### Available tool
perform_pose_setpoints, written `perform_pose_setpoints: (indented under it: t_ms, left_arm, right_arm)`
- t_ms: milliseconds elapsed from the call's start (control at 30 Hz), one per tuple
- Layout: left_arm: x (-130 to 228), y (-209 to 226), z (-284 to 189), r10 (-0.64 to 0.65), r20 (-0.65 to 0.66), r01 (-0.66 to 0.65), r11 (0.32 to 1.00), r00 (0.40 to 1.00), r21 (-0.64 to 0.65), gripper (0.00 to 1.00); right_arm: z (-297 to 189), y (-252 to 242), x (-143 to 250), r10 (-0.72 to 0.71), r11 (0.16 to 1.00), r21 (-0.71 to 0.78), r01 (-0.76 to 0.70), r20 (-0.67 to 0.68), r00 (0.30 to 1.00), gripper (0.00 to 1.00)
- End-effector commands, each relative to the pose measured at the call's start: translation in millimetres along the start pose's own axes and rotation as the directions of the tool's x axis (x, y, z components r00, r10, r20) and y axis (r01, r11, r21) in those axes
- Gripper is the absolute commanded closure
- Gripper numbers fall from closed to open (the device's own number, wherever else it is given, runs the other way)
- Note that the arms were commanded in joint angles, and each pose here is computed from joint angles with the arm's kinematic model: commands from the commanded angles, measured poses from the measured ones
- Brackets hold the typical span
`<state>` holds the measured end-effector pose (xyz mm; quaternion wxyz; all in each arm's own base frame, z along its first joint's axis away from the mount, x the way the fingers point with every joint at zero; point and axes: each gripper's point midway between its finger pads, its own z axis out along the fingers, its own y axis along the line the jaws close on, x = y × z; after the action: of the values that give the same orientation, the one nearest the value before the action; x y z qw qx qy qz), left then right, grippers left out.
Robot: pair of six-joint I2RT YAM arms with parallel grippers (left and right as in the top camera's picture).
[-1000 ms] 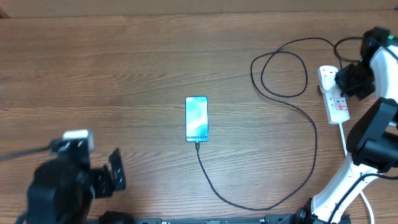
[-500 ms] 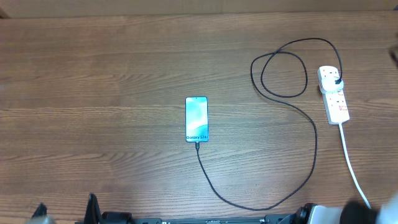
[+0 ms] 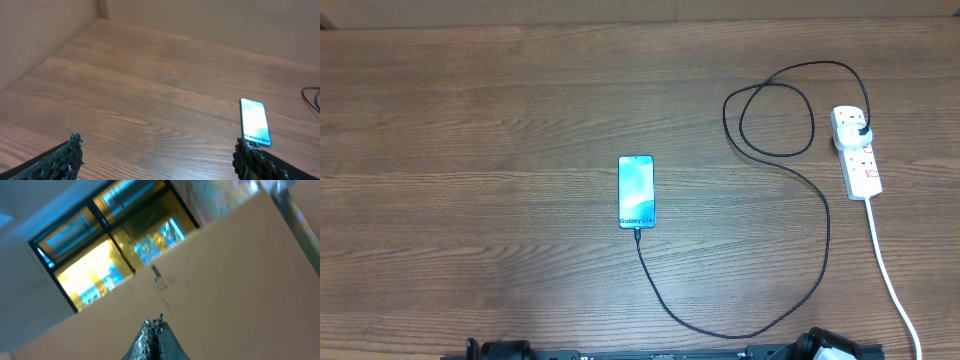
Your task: Plug charger to phone and switch on socket
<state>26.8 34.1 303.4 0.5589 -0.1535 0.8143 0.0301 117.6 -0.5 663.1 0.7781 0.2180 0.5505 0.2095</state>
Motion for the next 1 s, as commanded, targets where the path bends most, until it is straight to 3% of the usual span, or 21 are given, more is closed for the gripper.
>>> perform_pose_setpoints:
  t_ms: [0,200,367,767,967]
  left_arm:
    - [2.0,3.3,-6.9,-0.038,0.043,0.039,0.999,0.998,-0.013,0.01]
    - [7.9,7.1,-20.4,-0.053,0.117,0.053,0.999,0.992,0.006,0.0]
    - [8.2,7.6,-22.7,-0.055,0.124,0.054,0.999,0.991,0.008,0.0]
    - [11.7,5.4,-22.3,-0.062,0.108,0.06,0.998,0.992,0.022,0.01]
    - [-10.8,-0.7,-16.8,-0.13,0.185,0.122,0.991,0.974,0.056,0.0]
  right_arm:
    - [15.6,-12.8,19.7,0.038,0.999,0.015,-0.037,-0.094,0.995,0.96]
    - [22.8,-19.4,42.9,0.064,0.998,-0.012,-0.067,-0.172,0.983,0.96]
    - [15.7,-30.4,59.3,0.06,0.997,-0.033,-0.066,-0.157,0.986,0.96]
    - [-70.7,-9.9,51.1,-0.078,0.972,-0.216,0.096,0.089,0.993,0.93]
    - [-129.7,6.6,43.0,-0.146,0.938,-0.276,0.21,0.235,0.961,0.92]
